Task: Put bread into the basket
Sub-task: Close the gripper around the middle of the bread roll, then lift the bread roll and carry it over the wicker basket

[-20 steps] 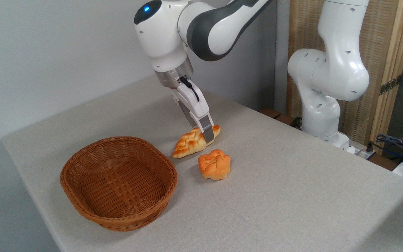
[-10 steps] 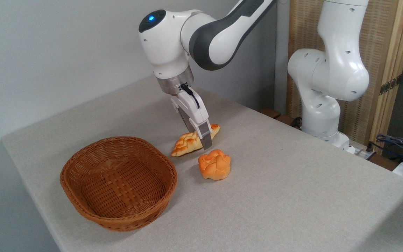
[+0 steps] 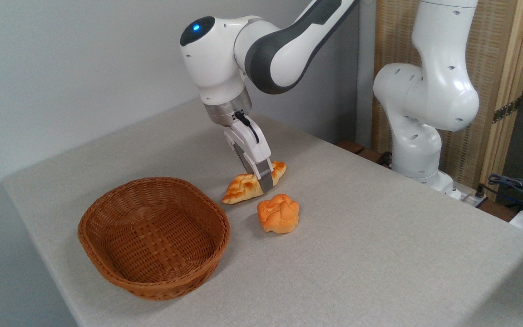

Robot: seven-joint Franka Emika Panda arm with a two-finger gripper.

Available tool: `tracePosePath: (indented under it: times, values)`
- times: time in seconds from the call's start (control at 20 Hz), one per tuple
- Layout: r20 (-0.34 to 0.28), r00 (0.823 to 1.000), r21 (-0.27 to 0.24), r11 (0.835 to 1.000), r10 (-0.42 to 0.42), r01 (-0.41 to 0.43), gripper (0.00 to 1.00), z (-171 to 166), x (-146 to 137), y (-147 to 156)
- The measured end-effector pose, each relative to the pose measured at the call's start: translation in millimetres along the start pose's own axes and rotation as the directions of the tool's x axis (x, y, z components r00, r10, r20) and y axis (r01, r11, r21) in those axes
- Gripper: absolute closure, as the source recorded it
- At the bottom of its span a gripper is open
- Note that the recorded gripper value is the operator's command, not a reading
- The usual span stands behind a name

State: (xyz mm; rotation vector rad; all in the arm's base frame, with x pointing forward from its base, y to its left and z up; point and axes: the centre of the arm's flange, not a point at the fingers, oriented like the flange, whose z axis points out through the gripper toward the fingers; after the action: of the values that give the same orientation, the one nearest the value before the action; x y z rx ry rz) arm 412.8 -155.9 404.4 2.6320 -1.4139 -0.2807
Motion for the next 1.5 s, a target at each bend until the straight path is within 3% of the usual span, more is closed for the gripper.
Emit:
tracePosePath:
  times: [0.8, 1.05, 1.3, 1.5]
  values:
    - [-0.012, 1.000, 0.006, 1.000, 0.004, -0.004, 0.83, -3.4, 3.7, 0.8]
    - [-0.075, 0.997, 0.049, 0.999, 0.020, -0.016, 0.83, -65.6, 16.1, -0.8]
    - [-0.202, 0.979, 0.128, 0.992, 0.025, 0.001, 0.82, -153.3, 8.8, -24.9]
    - [-0.231, 0.970, 0.160, 0.986, 0.079, -0.043, 0.76, -177.2, 30.4, -55.5]
